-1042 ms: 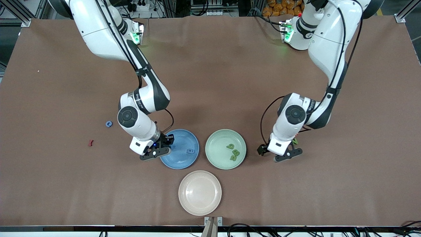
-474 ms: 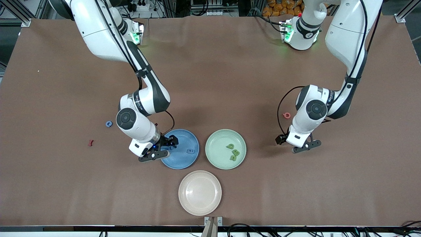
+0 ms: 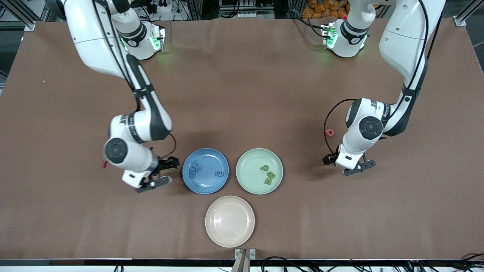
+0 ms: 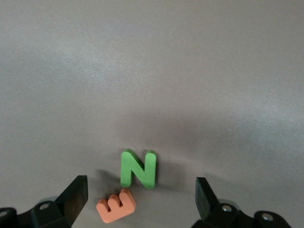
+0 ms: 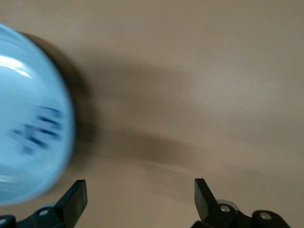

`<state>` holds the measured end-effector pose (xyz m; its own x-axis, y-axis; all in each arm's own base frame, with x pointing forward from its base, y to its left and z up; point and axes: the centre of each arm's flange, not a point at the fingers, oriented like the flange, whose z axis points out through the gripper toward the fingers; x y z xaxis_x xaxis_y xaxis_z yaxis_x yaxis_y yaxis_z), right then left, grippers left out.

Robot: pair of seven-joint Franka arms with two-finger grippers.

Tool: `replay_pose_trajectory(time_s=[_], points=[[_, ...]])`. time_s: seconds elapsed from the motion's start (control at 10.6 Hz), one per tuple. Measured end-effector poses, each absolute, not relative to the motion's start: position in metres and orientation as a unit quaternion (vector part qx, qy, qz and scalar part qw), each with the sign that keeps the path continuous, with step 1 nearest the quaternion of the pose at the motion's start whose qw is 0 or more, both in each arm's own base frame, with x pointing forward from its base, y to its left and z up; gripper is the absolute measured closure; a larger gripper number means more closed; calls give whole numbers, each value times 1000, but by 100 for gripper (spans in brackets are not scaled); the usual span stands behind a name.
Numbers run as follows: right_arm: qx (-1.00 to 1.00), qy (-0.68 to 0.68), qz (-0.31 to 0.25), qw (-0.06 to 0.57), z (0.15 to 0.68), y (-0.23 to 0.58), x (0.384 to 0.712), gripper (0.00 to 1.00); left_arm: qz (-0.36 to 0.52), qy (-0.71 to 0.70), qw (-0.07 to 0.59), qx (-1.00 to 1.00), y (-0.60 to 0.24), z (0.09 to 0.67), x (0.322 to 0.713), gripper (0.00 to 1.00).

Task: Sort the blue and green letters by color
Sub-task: 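Grasp the green N with the left gripper while the right grasps blue C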

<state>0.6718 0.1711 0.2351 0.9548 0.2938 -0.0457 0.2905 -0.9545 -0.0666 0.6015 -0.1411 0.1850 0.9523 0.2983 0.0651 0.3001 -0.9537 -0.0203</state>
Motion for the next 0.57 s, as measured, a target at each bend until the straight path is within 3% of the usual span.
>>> replay_pose_trajectory(time_s=[0.28,0.57], points=[[-991,-127,52,-3,242,93,677,0,-30,-132,16,-991,-129,185,604,0],[-994,-87,63,-24,241,31,662,0,-25,-124,17,-992,-121,178,606,0]])
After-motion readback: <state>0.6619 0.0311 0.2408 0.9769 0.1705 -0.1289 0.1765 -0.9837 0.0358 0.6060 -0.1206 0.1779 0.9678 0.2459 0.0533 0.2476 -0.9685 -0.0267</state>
